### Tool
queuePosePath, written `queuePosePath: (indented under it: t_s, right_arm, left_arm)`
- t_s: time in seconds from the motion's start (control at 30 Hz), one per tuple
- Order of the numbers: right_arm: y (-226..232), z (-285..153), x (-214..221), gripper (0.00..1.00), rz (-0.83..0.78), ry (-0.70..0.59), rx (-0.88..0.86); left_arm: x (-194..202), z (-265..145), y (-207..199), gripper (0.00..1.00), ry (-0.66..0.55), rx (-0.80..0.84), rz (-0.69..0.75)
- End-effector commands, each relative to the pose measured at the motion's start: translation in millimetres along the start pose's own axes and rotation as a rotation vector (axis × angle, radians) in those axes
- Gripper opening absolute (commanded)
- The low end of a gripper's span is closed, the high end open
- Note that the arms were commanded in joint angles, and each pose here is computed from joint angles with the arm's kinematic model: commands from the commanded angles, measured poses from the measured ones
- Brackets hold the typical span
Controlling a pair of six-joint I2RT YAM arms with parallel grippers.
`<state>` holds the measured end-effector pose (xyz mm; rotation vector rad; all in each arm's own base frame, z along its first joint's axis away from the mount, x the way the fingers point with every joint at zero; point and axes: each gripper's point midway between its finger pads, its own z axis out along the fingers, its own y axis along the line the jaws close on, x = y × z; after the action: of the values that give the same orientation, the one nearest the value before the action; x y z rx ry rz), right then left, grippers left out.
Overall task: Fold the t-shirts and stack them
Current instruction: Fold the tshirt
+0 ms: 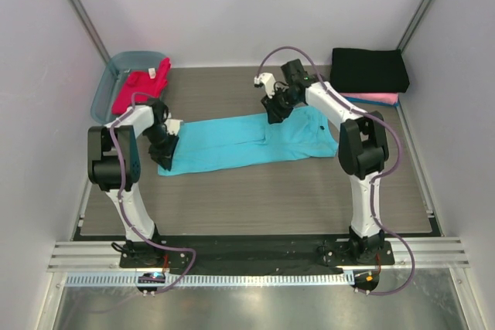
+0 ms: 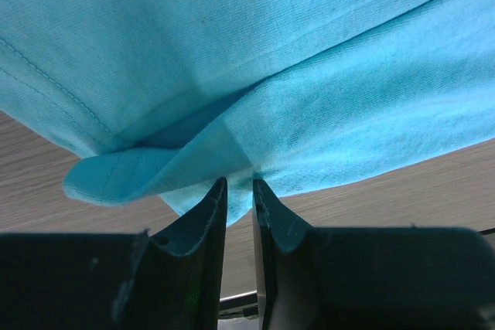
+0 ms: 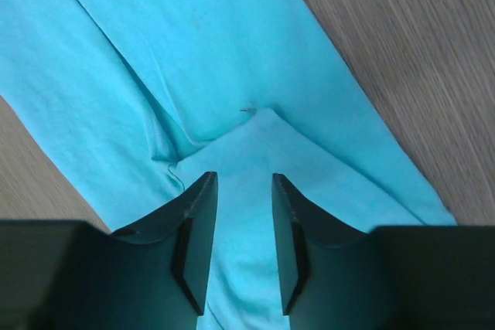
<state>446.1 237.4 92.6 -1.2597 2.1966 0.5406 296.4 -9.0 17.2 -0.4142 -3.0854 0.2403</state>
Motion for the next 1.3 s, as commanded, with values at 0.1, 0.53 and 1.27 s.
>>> queuePosePath:
  t_s: [0.1,0.53,1.27]
  right_arm:
    - [-6.2,-36.9,-47.2,0.44,-0.066,-0.097,0.143]
    - [26.2,-72.0,60.3,0.44,0.023,0.066,0.212]
    - [-35.6,-87.9,167.6,0.44,0.289,0.146,0.319]
  left_arm:
    - [-26.4,-50.8,-10.9,0.24,-0.185,0.020,0.066]
    - [0.4,-37.8,-3.8,0.24,-0.137,-0.029,0.116]
    - [54.8,-4.5,22.6,0.21,-0.010,-0.147,0.123]
